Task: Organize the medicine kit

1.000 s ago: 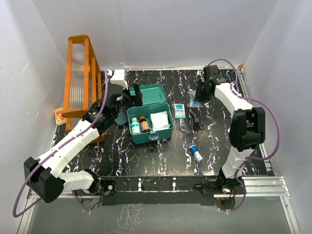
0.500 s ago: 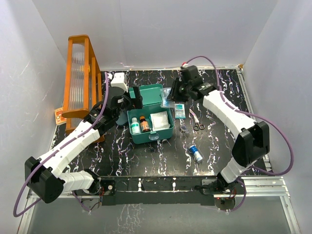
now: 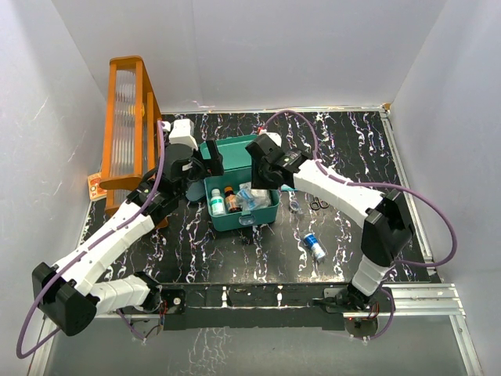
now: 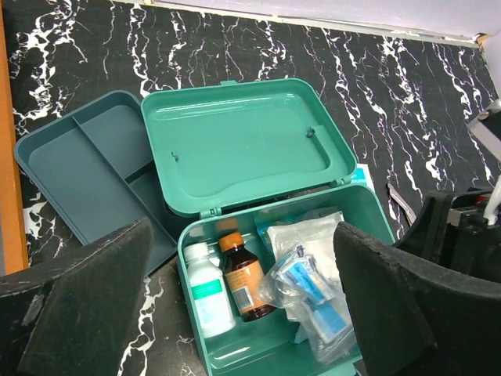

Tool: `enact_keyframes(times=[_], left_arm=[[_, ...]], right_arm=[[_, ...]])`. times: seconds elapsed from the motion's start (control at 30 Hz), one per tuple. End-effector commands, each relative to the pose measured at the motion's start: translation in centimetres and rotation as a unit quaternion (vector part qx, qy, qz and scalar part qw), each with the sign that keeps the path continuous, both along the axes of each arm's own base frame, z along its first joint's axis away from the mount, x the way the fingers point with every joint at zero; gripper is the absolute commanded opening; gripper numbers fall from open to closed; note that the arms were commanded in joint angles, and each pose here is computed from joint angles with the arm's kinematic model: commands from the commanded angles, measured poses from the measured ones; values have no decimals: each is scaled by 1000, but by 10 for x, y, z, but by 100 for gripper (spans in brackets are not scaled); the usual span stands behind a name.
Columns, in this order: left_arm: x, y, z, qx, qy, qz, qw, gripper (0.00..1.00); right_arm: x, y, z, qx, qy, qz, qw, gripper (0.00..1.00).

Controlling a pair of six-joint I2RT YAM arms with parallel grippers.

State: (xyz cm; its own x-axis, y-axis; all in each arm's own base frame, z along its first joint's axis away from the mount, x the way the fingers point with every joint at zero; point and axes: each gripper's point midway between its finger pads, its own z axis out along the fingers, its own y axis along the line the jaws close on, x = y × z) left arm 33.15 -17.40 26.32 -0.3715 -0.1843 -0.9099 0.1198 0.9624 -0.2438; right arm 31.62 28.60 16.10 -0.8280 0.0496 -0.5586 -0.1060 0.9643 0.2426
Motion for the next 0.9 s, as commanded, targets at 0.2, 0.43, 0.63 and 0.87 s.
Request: enact_keyframes(times=[0.2, 0.43, 0.63, 0.87], left_arm=[[-1, 12, 12, 0, -15, 20, 1000, 99], [-2, 9, 5, 2, -2, 16, 1000, 99], [1, 20, 14, -2, -19, 50, 999, 98], [-3, 52, 25, 10, -43, 119, 992, 99]], right_arm=[[30, -7, -3, -33, -56, -38, 997, 26], [24, 30, 24, 20, -63, 77, 995, 38], [13, 61, -7, 39, 2, 153, 987, 49], [4, 64, -40, 24, 55, 168, 984, 50]])
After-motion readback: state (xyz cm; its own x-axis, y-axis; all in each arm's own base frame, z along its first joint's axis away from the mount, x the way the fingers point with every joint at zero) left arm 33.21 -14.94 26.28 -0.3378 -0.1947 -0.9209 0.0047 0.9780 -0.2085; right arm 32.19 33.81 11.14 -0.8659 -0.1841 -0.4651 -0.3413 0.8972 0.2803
